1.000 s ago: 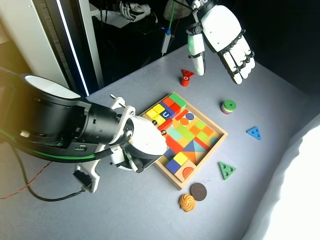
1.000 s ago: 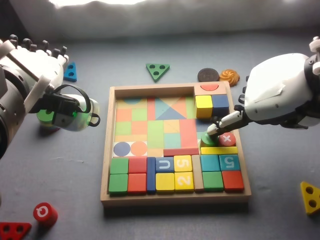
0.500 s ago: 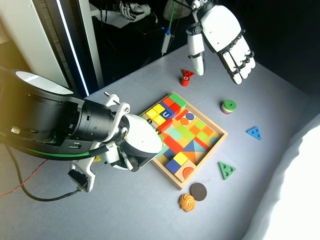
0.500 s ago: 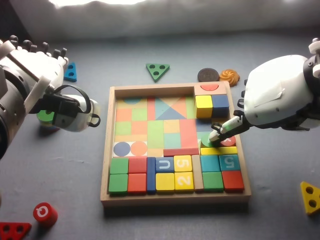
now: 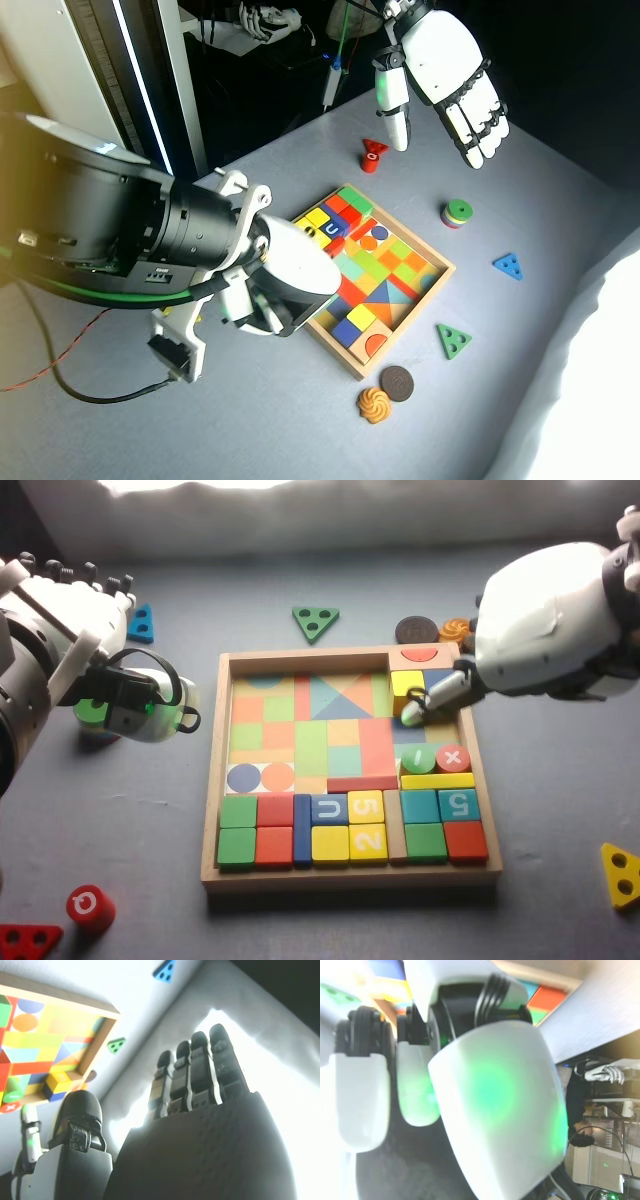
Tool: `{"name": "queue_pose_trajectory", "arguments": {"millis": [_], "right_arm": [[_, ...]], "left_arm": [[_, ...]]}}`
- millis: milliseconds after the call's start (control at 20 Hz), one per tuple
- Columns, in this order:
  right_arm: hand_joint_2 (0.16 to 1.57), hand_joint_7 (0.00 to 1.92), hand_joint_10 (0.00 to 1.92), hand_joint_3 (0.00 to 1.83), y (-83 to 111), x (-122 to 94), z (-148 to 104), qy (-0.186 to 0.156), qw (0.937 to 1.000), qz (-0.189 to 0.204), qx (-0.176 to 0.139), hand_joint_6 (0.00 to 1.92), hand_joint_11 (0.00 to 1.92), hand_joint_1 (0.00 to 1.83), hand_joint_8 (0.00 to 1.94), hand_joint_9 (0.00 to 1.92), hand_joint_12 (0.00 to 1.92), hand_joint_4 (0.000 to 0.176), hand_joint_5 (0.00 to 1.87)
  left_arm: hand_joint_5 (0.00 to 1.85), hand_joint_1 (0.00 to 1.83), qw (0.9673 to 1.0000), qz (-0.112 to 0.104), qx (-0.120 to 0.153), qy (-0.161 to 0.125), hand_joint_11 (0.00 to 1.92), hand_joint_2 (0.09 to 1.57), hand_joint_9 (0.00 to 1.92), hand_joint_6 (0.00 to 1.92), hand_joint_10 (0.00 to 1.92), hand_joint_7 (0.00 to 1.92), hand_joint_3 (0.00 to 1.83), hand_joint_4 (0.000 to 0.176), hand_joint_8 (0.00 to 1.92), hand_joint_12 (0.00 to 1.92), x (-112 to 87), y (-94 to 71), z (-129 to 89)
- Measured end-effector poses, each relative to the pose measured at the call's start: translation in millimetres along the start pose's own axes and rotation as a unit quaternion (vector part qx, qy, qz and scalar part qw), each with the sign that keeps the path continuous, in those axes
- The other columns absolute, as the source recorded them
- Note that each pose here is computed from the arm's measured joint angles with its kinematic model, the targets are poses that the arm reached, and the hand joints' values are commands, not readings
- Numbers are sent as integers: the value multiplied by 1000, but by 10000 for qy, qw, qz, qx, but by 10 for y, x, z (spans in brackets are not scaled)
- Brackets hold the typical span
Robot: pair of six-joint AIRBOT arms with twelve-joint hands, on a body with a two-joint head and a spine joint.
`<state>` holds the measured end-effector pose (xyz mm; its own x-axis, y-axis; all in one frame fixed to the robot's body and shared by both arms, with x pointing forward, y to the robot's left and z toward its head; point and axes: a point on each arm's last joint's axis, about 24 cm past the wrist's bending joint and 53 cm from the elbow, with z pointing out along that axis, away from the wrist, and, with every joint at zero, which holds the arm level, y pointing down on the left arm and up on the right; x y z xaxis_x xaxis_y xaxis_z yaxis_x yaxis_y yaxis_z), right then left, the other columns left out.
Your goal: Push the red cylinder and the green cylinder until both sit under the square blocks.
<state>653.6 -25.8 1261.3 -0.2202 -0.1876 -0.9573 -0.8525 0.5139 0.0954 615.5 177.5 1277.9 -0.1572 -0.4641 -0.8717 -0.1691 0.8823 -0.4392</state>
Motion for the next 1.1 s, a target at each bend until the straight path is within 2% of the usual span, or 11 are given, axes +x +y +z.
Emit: {"name": "queue_pose_trajectory", "arguments": {"millis": [50,100,150,200,350,500,600,700,800,900,1100], "right_arm": [[844,1652,1921,723,-41,-39,-18,-74,9997,244,71,2,1917,1827,1941,1816,1921,0,262],[846,1651,1921,724,-82,-71,-57,-151,9974,684,136,4,1916,1830,1941,1814,1921,0,267],[845,1655,1921,730,-135,-99,-133,-281,9928,1145,205,2,1906,1816,1941,1810,1921,0,264],[831,1649,1921,755,-172,-94,-199,-415,9891,1385,289,2,1900,1811,1941,1805,1921,0,271],[834,1641,1921,769,-272,0,-398,-672,9850,1399,752,3,1909,1831,1941,1807,1921,0,282],[838,1635,1921,725,-283,145,-576,-832,9771,1627,1091,2,1892,1818,1941,1794,1921,0,285],[852,1628,1921,728,-208,229,-621,-816,9762,1646,1152,0,1892,1825,1941,1796,1921,0,269],[847,1618,1921,724,-160,195,-614,-893,9759,1620,1160,6,1874,1822,1941,1780,1921,0,279],[831,1645,1921,710,-228,319,-606,-858,9727,1666,1367,14,1899,1824,1941,1798,1921,0,309],[843,1640,1921,720,-233,491,-585,-653,9736,1681,1401,8,1905,1828,1941,1797,1921,0,301],[853,1652,1921,715,-275,465,-604,-717,9721,1680,1470,0,1911,1831,1941,1816,1921,0,281]], "left_arm": [[54,0,10000,-1,4,-1,36,1339,60,11,8,53,1,0,10,31,0,-2,0],[55,0,10000,-1,7,-2,38,1335,61,11,8,54,0,0,9,32,-1,-3,0],[54,0,10000,1,1,-2,43,1332,65,9,9,57,0,0,9,36,-1,0,0],[55,0,10000,0,-7,-2,47,1335,69,8,10,61,0,0,10,39,-1,3,0],[80,0,10000,-15,-5,6,52,1330,90,2,3,84,0,0,2,63,-1,1,-1],[85,0,10000,-27,4,19,45,1332,90,7,7,88,0,0,8,74,0,-9,-6],[78,0,10000,-13,-24,14,32,1331,81,2,2,79,0,0,2,74,-2,4,-6],[49,0,10000,-9,-7,19,13,1327,61,0,0,55,0,0,0,72,1,-4,-6],[82,0,10000,2,21,34,6,1328,91,4,4,87,0,0,4,182,10,-19,-12],[59,0,10000,-3,-20,46,0,1329,78,0,0,71,0,0,1,174,15,2,-11],[68,0,10000,0,58,43,0,1334,67,1,1,64,1,0,3,157,12,-38,-18]]}}
